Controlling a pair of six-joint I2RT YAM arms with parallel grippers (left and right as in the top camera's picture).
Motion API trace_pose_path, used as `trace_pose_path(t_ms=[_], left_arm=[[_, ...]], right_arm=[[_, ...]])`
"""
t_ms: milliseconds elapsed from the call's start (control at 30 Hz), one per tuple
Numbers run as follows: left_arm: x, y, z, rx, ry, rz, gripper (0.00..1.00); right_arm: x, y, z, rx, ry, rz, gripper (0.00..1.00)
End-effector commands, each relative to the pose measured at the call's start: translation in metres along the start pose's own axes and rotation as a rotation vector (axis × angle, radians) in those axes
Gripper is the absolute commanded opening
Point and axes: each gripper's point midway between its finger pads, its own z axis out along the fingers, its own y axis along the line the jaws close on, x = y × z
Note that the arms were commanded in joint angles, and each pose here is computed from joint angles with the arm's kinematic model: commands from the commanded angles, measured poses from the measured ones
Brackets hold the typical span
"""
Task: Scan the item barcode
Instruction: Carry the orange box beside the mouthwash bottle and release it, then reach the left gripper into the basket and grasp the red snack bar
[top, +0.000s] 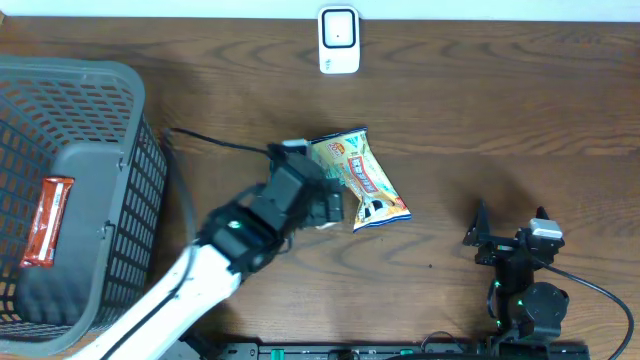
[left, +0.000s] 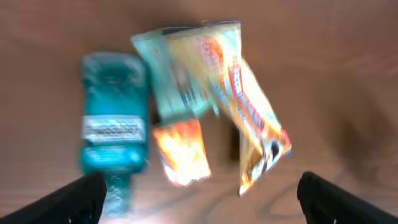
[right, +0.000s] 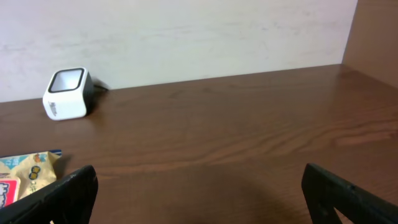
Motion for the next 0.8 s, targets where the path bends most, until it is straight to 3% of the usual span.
trace_pose_path(t_ms=[0,200,333,567,700,767], left_arm=[[-0.068,0.02,-0.059,-0.069,-0.184,0.069,0.98],[-0.142,0.085,-0.157,-0.302,-0.391,-0.045,0.98],[-0.167,0.154,-0.221,-0.502,-0.524,-0.235,0.98],[-0.117,0.266,-0.253,-0.793,-0.486,-0.691,0.98],[-0.089,0.323,-0.249,-0.932,-0.399,-0.816,0.99],[-0.079,0.349,-0.24,-0.981,-0.336,-0.806,0.94]], right_arm=[[0.001,0.001,0.0,-0.002,0.0,0.011,0.99],[0.001,0.001,0.0,-0.002,0.0,0.011,0.99],[0.001,0.001,0.0,-0.002,0.0,0.011,0.99],[0.001,0.001,0.0,-0.002,0.0,0.011,0.99],[0.001,0.001,0.0,-0.002,0.0,0.011,0.99],[0.001,0.001,0.0,-0.002,0.0,0.011,0.99]])
